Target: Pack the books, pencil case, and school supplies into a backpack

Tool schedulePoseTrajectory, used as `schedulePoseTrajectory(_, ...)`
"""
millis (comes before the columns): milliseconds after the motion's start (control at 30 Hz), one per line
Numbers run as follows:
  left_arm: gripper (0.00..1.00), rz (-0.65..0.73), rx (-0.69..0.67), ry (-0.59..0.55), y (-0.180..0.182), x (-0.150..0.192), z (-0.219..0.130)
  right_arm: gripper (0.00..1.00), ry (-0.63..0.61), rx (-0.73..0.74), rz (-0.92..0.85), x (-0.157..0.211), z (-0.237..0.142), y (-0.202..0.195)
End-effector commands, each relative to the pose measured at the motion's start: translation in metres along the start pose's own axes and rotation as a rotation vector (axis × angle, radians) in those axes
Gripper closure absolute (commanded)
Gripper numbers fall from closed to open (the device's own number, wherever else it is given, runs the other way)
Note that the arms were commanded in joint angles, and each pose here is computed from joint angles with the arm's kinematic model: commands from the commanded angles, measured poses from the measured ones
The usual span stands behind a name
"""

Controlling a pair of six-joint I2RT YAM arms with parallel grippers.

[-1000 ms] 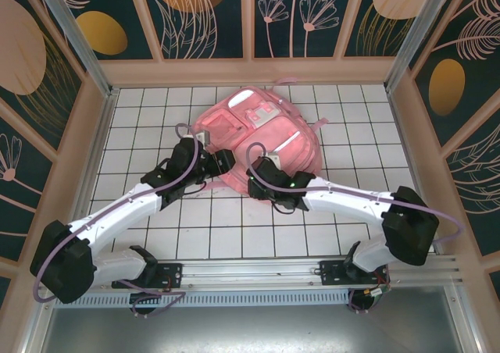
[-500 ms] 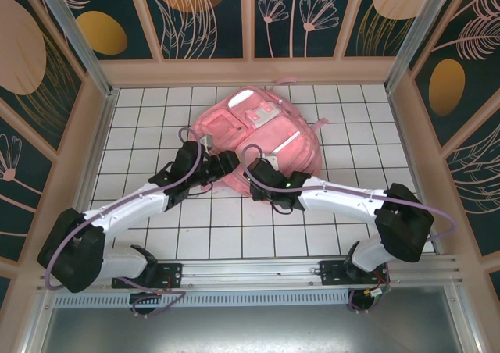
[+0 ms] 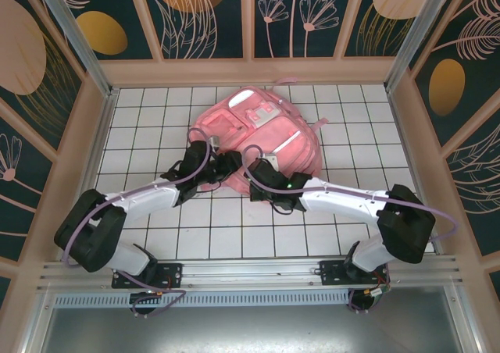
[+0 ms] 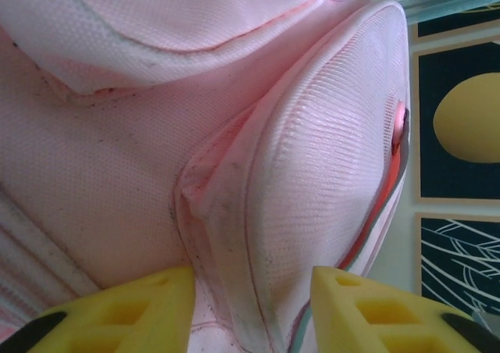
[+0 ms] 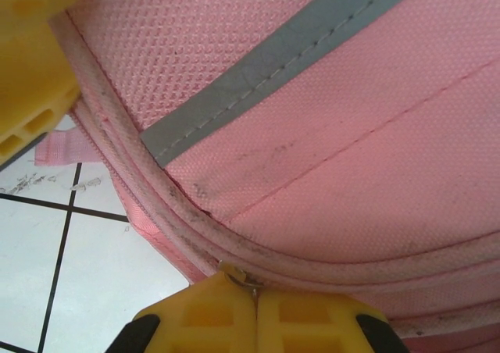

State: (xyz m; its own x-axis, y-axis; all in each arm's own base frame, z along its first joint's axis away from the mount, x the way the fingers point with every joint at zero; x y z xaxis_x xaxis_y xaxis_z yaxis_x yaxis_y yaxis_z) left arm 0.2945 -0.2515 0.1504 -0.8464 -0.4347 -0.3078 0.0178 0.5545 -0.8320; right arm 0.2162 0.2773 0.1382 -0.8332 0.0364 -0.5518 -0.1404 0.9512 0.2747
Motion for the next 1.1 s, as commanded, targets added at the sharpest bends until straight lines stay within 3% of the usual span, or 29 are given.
schedulePoseTrajectory(0, 0.62, -0.003, 0.046, -0.013, -0.009, -0.007, 0.006, 0.97, -0.026, 0.051, -0.02, -0.001, -0.008, -0.012)
schedulePoseTrajectory(233, 0.93, 0.013, -0.023, -0.065, 0.002, -0.016, 0.01, 0.97, -0.007, 0.101, -0.042, 0.004, -0.011, -0.028)
schedulePoseTrajectory(333, 1.0, 0.033, -0.068, -0.094, 0.009, -0.021, 0.007, 0.97, -0.015, 0.128, -0.068, 0.005, -0.015, -0.045)
schedulePoseTrajectory(767, 1.0, 0.105, -0.143, -0.128, 0.016, -0.039, -0.002, 1.0, -0.149, 0.295, 0.09, -0.051, -0.028, -0.117)
schedulePoseTrajectory(933, 1.0, 0.157, -0.122, -0.097, 0.009, -0.056, -0.002, 1.0, -0.079, 0.194, 0.05, -0.051, -0.017, -0.094)
schedulePoseTrajectory(1067, 1.0, 0.176, -0.206, -0.128, 0.022, -0.077, -0.006, 1.0, -0.021, 0.014, -0.041, -0.034, -0.015, -0.052)
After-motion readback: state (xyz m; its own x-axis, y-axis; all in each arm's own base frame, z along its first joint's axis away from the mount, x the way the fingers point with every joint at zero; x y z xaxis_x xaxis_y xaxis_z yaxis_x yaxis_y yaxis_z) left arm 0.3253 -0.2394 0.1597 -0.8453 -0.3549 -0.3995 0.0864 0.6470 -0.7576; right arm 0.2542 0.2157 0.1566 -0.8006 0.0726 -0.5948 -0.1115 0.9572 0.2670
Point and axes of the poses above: each hand's point on the last joint's axis, 136 mm out from that joint toward the fingers, its own z axis out along the fingers, its own y axis along the line the jaws close on, x = y × z, the point moved 4 cm from there along -z, back along the fingers, and after that the axes turned 5 degrees about z, right-handed, at the moved point
